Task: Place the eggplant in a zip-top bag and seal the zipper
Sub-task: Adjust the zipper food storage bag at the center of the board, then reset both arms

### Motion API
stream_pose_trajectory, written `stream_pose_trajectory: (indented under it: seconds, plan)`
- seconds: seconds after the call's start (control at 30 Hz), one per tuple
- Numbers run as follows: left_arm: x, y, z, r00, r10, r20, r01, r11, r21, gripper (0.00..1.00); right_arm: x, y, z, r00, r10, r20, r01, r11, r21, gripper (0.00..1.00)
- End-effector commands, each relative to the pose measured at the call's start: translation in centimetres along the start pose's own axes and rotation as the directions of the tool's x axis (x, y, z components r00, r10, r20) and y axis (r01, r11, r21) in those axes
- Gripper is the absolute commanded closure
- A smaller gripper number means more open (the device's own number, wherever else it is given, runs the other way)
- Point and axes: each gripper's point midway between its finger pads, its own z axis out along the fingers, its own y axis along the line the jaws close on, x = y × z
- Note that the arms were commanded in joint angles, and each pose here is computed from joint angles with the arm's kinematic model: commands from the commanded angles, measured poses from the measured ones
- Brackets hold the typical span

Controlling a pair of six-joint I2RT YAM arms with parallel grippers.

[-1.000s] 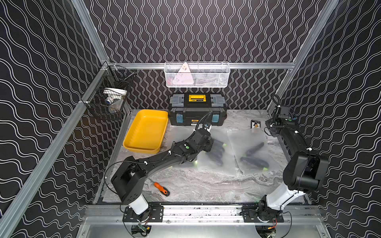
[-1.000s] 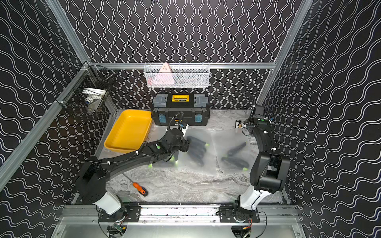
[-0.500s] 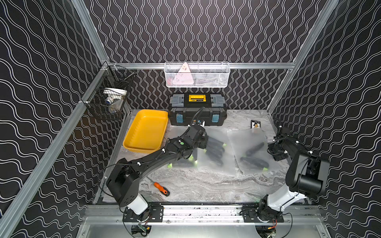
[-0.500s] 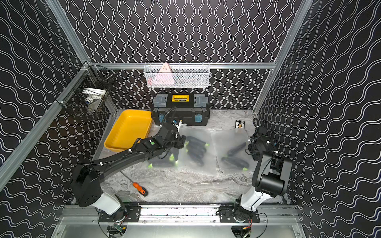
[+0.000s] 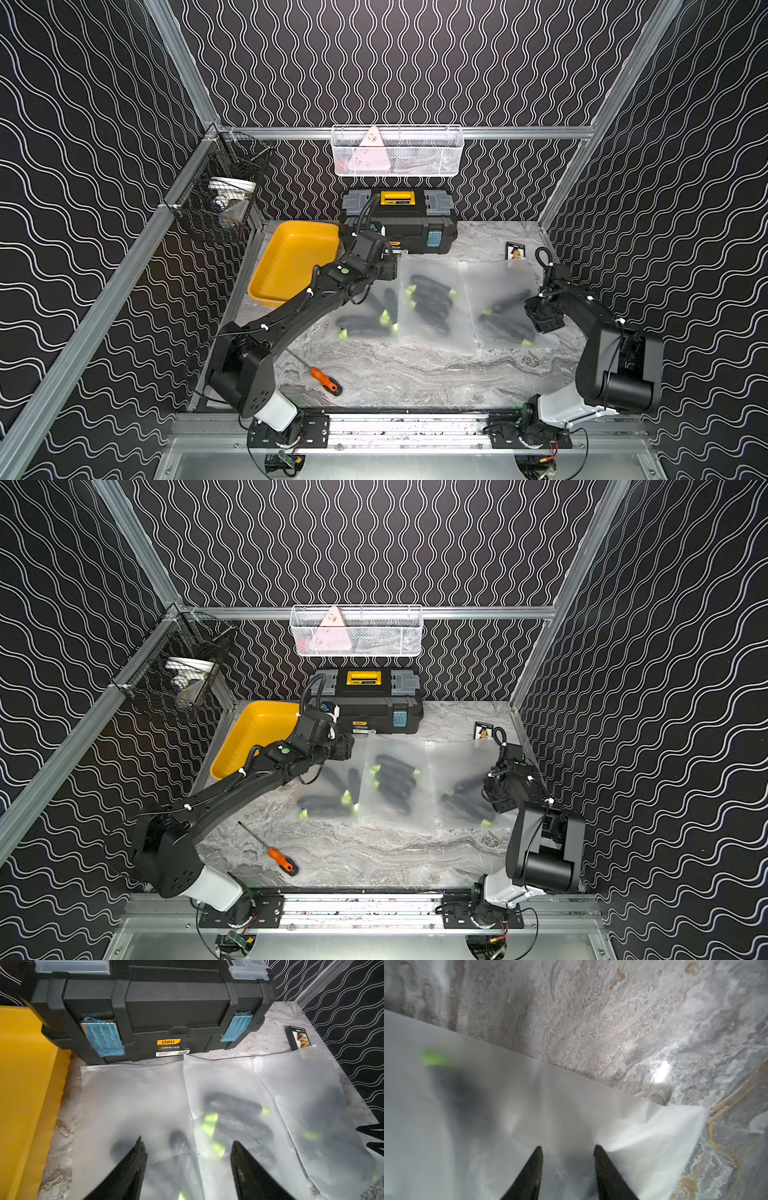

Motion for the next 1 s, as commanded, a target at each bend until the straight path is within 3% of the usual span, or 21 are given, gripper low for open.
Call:
stream_pose_trajectory:
  seconds: [0.0, 0.07, 0.1, 0.13, 0.17, 0.2, 0.37, 0.5, 0.53, 0.73, 0.8, 0.97]
  plan:
    - [-1.2, 1.4, -0.5, 1.0, -0.026, 0.011, 0.027, 1.0, -0.017, 0.31, -0.9, 1.2, -1.9, 0.999, 0.018, 0.03, -0.016, 0.999, -0.049, 0.56]
    - [-1.8, 2.7, -0.4, 0.999, -0.031, 0.013, 0.032, 0.999, -0.04, 0.26, -2.2, 2.2, -2.9, 0.996, -0.017, 0.083, 0.024, 0.996, -0.087, 0.54]
    - [-2.0, 3.6, -0.3, 1.0, -0.029, 0.008, 0.029, 0.997, -0.067, 0.02, -2.8, 3.2, -3.4, 0.993, -0.045, 0.108, 0.058, 0.991, -0.12, 0.51]
    - [-2.2, 4.2, -0.1, 1.0, -0.027, 0.005, 0.027, 0.996, -0.083, 0.01, -3.3, 4.4, -3.9, 0.987, -0.088, 0.133, 0.109, 0.981, -0.162, 0.39]
    - [-2.3, 4.9, 0.0, 1.0, -0.023, 0.002, 0.023, 0.995, -0.093, 0.01, -3.7, 5.4, -4.3, 0.978, -0.13, 0.161, 0.161, 0.967, -0.196, 0.08]
    - [-2.5, 5.7, 0.1, 1.0, -0.024, 0.002, 0.024, 0.993, -0.113, 0.01, -4.3, 6.4, -4.7, 0.964, -0.169, 0.203, 0.213, 0.953, -0.217, 0.0]
    - [-3.1, 9.9, 0.4, 0.998, -0.031, 0.059, 0.04, 0.984, -0.172, 0.01, -6.8, 8.5, -7.3, 0.85, -0.266, 0.454, 0.395, 0.892, -0.218, 0.0]
    - [-2.4, 13.1, 0.7, 0.993, -0.034, 0.114, 0.057, 0.977, -0.206, 0.01, -5.6, 10.5, -8.7, 0.665, -0.387, 0.639, 0.592, 0.795, -0.135, 0.0]
    - [-2.0, 14.1, 0.7, 0.992, -0.042, 0.12, 0.07, 0.969, -0.235, 0.01, -5.4, 10.5, -8.5, 0.643, -0.402, 0.652, 0.608, 0.786, -0.115, 0.0]
    - [1.3, 19.8, -0.3, 0.981, -0.007, 0.196, 0.083, 0.921, -0.381, 0.01, -5.1, 10.1, -6.2, 0.61, -0.448, 0.653, 0.632, 0.772, -0.062, 0.0]
    - [2.1, 21.3, -1.0, 0.974, 0.022, 0.226, 0.073, 0.912, -0.403, 0.01, -4.3, 10.7, -5.8, 0.569, -0.472, 0.673, 0.69, 0.719, -0.079, 0.0]
    - [5.0, 23.8, -1.0, 0.983, 0.04, 0.177, 0.046, 0.888, -0.457, 0.01, -2.8, 11.4, -5.3, 0.554, -0.478, 0.682, 0.747, 0.647, -0.154, 0.0]
